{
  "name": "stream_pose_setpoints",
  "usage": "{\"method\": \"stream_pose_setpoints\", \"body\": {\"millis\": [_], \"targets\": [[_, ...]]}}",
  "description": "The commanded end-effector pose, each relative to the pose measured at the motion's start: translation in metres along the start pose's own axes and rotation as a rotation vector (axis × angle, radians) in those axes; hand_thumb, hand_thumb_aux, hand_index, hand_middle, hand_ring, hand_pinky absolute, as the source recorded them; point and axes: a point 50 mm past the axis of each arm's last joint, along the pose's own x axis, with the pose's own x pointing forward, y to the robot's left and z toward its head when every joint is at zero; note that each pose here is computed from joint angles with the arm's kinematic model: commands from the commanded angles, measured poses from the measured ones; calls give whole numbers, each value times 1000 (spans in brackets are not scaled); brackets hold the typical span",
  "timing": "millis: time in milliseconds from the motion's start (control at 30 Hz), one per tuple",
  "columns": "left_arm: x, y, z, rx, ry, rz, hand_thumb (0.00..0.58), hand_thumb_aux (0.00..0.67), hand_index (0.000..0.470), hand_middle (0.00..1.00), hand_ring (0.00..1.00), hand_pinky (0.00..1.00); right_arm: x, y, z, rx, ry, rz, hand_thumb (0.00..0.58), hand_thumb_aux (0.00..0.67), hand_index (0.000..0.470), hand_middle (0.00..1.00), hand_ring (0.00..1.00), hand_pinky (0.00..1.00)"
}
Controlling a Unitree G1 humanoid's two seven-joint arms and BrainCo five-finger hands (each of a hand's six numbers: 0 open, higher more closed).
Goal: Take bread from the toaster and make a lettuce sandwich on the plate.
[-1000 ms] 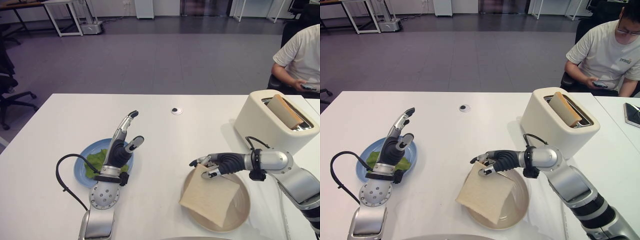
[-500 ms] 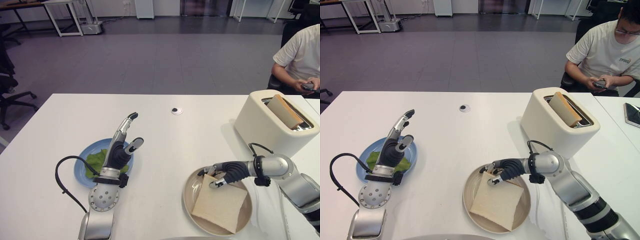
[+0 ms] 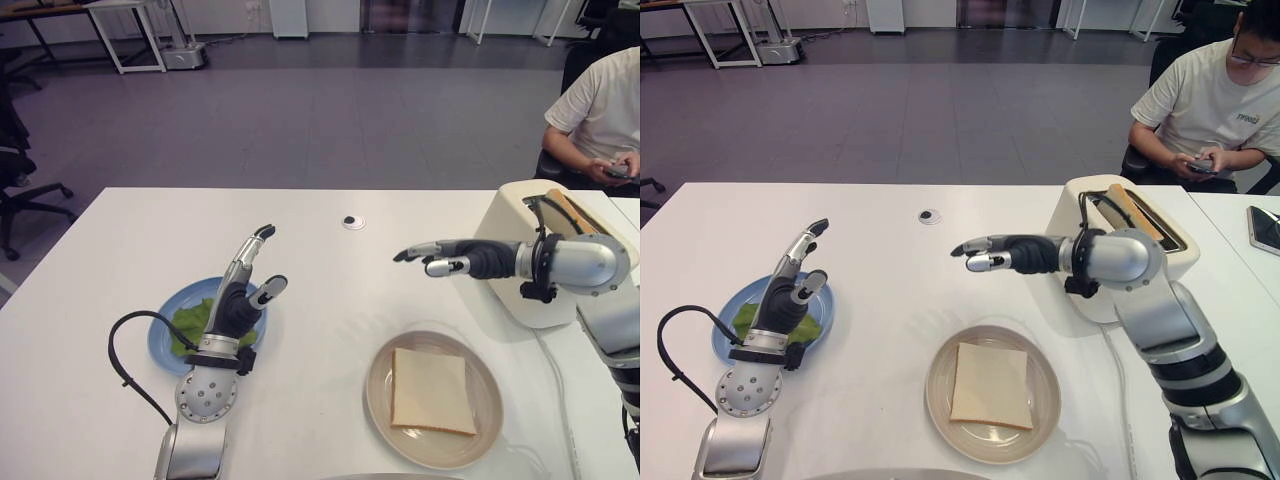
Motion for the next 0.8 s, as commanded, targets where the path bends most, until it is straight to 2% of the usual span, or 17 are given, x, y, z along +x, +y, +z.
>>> {"method": "stream_pose_setpoints", "body": {"millis": [33,100,167,400,600,800], "targets": [[2,22,-25,477,131,7,0,0,0,0,0,0,-4,-10,2,33,-11,-77,0,0,0,0,0,0],[1,35,-39,761,193,-50,0,0,0,0,0,0,-3,-7,0,47,-9,-85,0,0,0,0,0,0],[0,42,-48,927,249,-107,0,0,0,0,0,0,-3,-3,-1,60,-7,-85,0,0,0,0,0,0],[-3,65,-76,1241,448,-334,0,0,0,0,0,0,-3,7,-2,93,-3,-81,0,0,0,0,0,0],[5,71,-86,1413,351,-567,0,0,0,0,0,0,-6,16,1,122,4,-95,0,0,0,0,0,0],[-5,66,-95,1405,357,-687,0,0,0,0,0,0,-4,16,2,128,-2,-97,0,0,0,0,0,0]]}}
